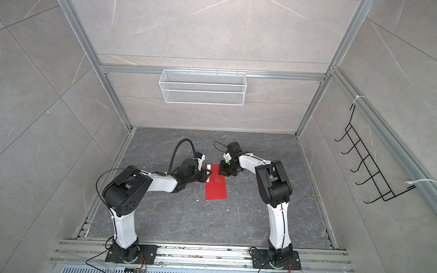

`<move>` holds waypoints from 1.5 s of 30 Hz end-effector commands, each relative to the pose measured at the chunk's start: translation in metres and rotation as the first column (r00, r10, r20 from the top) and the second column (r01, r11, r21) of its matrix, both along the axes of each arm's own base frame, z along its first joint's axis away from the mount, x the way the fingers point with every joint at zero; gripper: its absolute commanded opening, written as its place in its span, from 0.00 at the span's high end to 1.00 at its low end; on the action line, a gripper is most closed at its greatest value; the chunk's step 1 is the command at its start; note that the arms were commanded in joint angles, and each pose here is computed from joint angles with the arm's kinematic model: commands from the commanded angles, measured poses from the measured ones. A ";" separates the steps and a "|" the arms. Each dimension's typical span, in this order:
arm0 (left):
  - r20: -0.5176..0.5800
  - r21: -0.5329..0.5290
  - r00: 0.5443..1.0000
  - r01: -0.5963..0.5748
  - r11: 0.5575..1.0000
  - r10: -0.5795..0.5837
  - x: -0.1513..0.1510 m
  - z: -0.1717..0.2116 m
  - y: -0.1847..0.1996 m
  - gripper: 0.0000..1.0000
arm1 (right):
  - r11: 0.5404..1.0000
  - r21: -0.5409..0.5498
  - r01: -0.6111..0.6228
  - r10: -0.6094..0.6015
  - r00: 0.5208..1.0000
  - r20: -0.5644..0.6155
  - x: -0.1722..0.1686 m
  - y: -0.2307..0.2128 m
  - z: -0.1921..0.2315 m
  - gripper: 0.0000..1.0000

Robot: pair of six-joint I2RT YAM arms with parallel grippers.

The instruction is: Place the letter into the envelope and seal it

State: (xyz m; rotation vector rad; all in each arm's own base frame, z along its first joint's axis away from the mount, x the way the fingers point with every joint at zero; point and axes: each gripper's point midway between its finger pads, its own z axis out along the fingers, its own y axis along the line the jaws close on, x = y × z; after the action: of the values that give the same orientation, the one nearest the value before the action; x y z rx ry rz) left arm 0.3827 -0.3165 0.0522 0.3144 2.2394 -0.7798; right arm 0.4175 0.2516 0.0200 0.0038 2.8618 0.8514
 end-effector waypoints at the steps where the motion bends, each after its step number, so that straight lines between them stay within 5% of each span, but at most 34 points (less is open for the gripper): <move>1: -0.030 0.022 1.000 -0.004 1.000 0.004 0.001 -0.012 0.001 1.00 | 0.998 -0.051 0.026 -0.028 0.999 -0.033 0.002 -0.006 -0.019 1.00; 22: -0.038 0.014 0.999 -0.001 1.000 0.002 0.001 -0.013 -0.001 1.00 | 0.998 -0.008 -0.070 0.069 0.994 -0.087 -0.064 0.008 -0.018 1.00; 37: -0.044 0.012 0.999 0.003 1.000 -0.003 0.001 -0.013 -0.002 1.00 | 0.991 -0.083 -0.104 0.092 0.987 -0.133 -0.110 -0.022 -0.025 1.00; 45: -0.039 -0.003 0.999 0.009 1.000 -0.009 0.001 -0.008 -0.004 1.00 | 0.995 0.033 -0.099 0.100 0.995 -0.031 -0.090 0.000 0.014 1.00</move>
State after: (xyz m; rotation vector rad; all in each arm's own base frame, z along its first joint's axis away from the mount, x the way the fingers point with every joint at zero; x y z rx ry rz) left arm 0.3825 -0.3217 0.0504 0.3189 2.2509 -0.8092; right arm 0.3301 0.2493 0.0191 -0.1192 2.9150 0.9016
